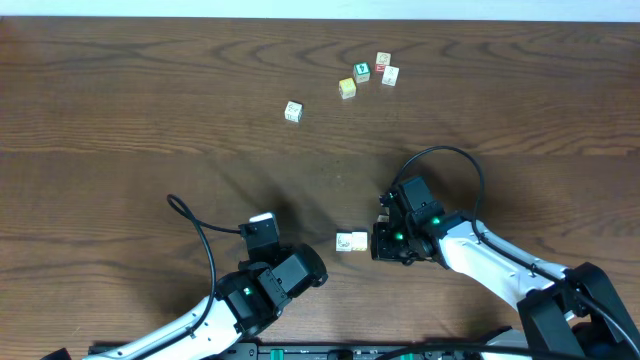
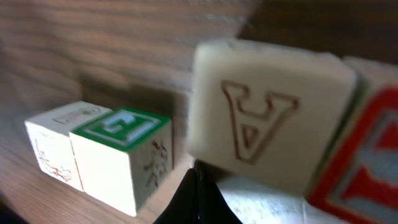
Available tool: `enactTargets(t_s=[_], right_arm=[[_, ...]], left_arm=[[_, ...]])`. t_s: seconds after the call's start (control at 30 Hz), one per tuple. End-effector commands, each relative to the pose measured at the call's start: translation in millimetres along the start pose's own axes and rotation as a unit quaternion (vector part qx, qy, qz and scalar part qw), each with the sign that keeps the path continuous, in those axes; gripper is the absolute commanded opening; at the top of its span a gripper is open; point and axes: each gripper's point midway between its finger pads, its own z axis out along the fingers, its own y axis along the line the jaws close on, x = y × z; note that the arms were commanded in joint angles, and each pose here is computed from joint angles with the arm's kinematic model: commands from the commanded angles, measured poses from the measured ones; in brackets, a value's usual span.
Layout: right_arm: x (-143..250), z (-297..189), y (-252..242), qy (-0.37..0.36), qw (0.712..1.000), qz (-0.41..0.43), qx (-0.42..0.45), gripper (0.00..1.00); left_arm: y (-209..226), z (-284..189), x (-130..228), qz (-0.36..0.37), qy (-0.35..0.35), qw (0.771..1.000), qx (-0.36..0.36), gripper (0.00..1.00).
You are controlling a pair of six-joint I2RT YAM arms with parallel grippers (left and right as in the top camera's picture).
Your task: Lift 5 blocks
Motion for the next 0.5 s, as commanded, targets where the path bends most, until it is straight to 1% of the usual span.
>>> enactTargets(t_s=[0.0, 0.1, 0.17, 0.27, 0.3, 0.4, 0.47], right_arm=[[29.7, 12.9, -49.2, 0.031, 0.993, 0.039, 0.107, 0.01], [45.5, 8.7, -60.2, 0.055, 0.986, 0.081, 0.135, 0.01], [56.4, 2.2, -74.2, 0.064, 0.974, 0.125, 0.176, 0.01], [62.6, -4.9, -81.5, 0.057, 0.96, 0.185, 0.201, 0.01], [66.1, -9.0, -82.8, 0.054, 0.952, 0.217, 0.208, 0.01], [68.8, -16.4, -81.9, 0.045, 0.943, 0.255, 0.21, 0.01], [67.4, -24.2, -85.0, 0.022, 0.931, 0.289, 0.22, 0.01]], left_arm=[[3.6, -0.4, -2.5, -0.006, -0.01, 1.0, -0.006, 0.07], [5.6, -0.4, -1.7, -0.004, -0.008, 1.0, -0.01, 0.07], [6.3, -0.4, -1.4, -0.003, -0.007, 1.0, -0.011, 0.07], [6.7, -0.4, -1.2, -0.003, -0.007, 1.0, -0.012, 0.07], [6.8, -0.4, -1.1, -0.002, -0.007, 1.0, -0.012, 0.07], [7.3, -0.4, -0.9, -0.002, -0.007, 1.0, -0.013, 0.07], [7.3, -0.4, -0.9, -0.002, -0.007, 1.0, -0.013, 0.07]])
